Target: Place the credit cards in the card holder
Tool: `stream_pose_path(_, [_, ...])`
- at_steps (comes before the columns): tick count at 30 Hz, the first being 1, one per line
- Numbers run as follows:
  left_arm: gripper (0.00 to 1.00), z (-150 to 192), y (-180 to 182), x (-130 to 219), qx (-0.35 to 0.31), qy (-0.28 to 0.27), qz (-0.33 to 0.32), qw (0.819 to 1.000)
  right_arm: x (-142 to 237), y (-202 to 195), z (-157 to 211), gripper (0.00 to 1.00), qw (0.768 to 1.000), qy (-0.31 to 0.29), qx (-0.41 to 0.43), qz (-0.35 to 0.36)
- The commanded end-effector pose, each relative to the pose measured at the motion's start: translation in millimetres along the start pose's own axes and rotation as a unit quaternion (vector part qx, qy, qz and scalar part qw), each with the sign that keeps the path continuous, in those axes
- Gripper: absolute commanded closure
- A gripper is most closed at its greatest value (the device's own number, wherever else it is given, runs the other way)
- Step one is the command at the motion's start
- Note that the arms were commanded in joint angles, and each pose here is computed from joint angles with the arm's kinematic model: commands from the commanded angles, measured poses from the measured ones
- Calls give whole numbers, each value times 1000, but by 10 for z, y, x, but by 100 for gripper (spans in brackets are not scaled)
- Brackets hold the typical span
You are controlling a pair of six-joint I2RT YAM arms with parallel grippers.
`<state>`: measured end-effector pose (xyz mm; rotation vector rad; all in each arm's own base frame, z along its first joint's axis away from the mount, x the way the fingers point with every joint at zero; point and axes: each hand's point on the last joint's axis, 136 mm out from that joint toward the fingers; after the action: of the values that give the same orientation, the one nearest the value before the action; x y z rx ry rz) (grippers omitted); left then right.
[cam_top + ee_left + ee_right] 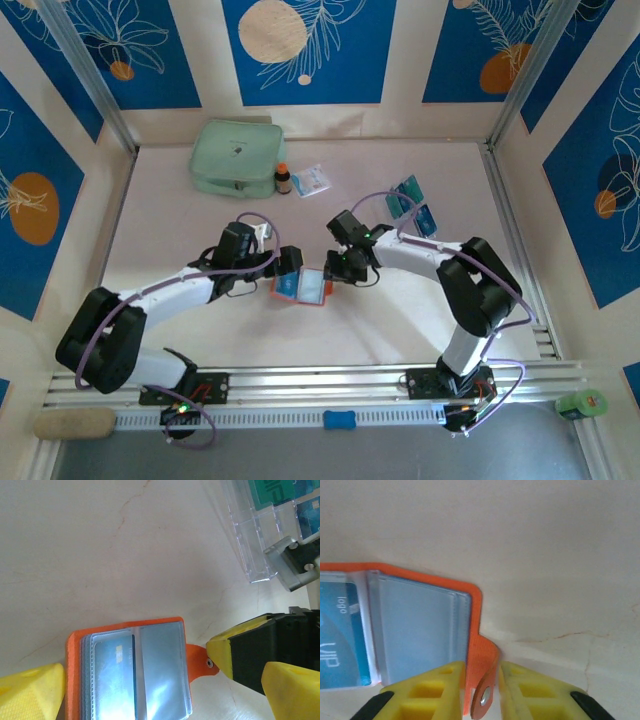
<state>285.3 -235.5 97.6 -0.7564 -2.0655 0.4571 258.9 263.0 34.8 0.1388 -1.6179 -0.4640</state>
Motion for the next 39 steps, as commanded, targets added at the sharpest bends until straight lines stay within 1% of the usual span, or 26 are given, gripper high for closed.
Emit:
stream_pose_path(1, [0,-7,-93,42,-5,-4,18,1000,-60,-53,109,92,1000,24,-1,7])
stream_pose_path(2, [0,-7,-94,45,-5,-5,19,1000,-63,-44,107,98,1000,24,0,4])
stream_pose_path(3, [0,-11,-101,47,-6,-5,20,1000,-63,-23,104,100,1000,24,1,0])
stream_pose_path(12, [0,-133,-273,132,-5,-27,51,998,-54,289,-18,100,996,31,2,-87])
stream_pose_path(17, [0,-189,-413,157,-7,-38,69,997,-96,321,-109,100,994,36,-9,-101])
stream_pose_path(23, [0,-84,-476,16,-8,-24,72,997,-95,296,-186,99,992,41,-25,-115])
stream_pose_path(25, [0,-43,-502,-46,-6,-18,75,997,-37,274,-232,89,992,35,-28,-116])
stream_pose_path(27, [0,-6,-540,-101,-8,-13,76,997,58,207,-292,75,993,21,-36,-114])
stream_pose_path(29, [0,19,-579,-141,-12,-8,75,997,165,105,-365,67,992,7,-51,-112])
stream_pose_path(30, [0,29,-596,-160,-15,-7,75,997,222,37,-406,65,992,1,-63,-109])
stream_pose_path(32, [0,58,-625,-196,-19,-2,75,997,319,-87,-470,64,991,-10,-80,-104])
stream_pose_path(36, [0,109,-652,-268,-21,6,71,997,477,-315,-562,63,988,-30,-109,-101])
stream_pose_path(39, [0,170,-653,-334,-21,13,65,998,579,-415,-587,63,986,-41,-121,-107])
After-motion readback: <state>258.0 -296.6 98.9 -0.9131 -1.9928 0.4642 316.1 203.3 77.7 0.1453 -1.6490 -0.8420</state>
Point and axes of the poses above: each hand's point on the last joint's axis, 136 mm out from that joint toward the fingers, its own x axis back along the fingers, its own y axis along the line the jaws close on, z = x × y, and after that the axes turned 10 degrees about -x, right-handed
